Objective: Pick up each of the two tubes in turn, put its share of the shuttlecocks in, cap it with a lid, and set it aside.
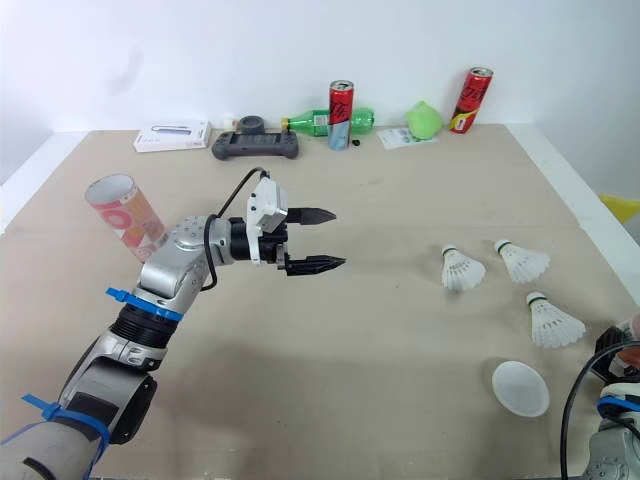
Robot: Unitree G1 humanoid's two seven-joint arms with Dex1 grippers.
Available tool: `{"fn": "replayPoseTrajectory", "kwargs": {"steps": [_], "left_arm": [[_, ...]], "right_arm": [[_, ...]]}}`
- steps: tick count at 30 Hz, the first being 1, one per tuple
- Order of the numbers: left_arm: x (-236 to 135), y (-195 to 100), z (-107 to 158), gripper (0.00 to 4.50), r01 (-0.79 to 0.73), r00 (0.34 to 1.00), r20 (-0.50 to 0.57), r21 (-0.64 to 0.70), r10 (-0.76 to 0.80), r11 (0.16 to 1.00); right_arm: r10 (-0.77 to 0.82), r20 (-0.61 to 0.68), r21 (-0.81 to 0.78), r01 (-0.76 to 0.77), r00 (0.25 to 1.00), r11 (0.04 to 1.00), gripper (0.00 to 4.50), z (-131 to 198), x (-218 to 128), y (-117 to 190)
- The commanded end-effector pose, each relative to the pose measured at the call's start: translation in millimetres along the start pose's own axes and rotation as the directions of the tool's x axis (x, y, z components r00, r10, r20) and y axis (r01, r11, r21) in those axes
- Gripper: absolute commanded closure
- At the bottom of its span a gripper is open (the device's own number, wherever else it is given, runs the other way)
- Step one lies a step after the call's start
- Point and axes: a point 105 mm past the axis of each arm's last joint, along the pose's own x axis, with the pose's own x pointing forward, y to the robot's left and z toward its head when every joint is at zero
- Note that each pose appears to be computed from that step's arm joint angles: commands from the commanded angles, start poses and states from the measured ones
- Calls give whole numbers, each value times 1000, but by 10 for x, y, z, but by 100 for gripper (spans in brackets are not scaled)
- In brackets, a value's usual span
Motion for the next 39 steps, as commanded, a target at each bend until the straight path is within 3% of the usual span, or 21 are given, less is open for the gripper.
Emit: {"fn": "replayPoseTrajectory", "kwargs": {"steps": [1, 19, 27, 30, 34, 39], "left_arm": [[-12, -22, 185, 0, 34, 998, 48, 44, -36, 998], [80, -103, 208, 0, 148, 987, 64, 42, -150, 988], [97, -76, 212, 0, 156, 985, 67, 41, -158, 987], [87, -36, 232, 0, 133, 987, 85, 32, -135, 991], [-18, 14, 204, 0, 68, 994, 82, 18, -69, 998], [-299, 149, 146, 0, -187, 978, 93, 8, 185, 982]], "right_arm": [[14, 100, -17, -13, 995, 1000, 1, 281, -43, -9], [23, 233, -13, -21, 972, 1000, 1, 710, -480, 50], [147, 281, -18, -148, 948, 989, 1, 927, -875, 363], [392, 262, 8, -408, 882, 913, 1, 996, -1112, 903], [674, 207, -1, -689, 709, 725, 1, 1060, -1373, 1544], [920, 105, -63, -921, 377, 385, 1, 1127, -1603, 2133]]}}
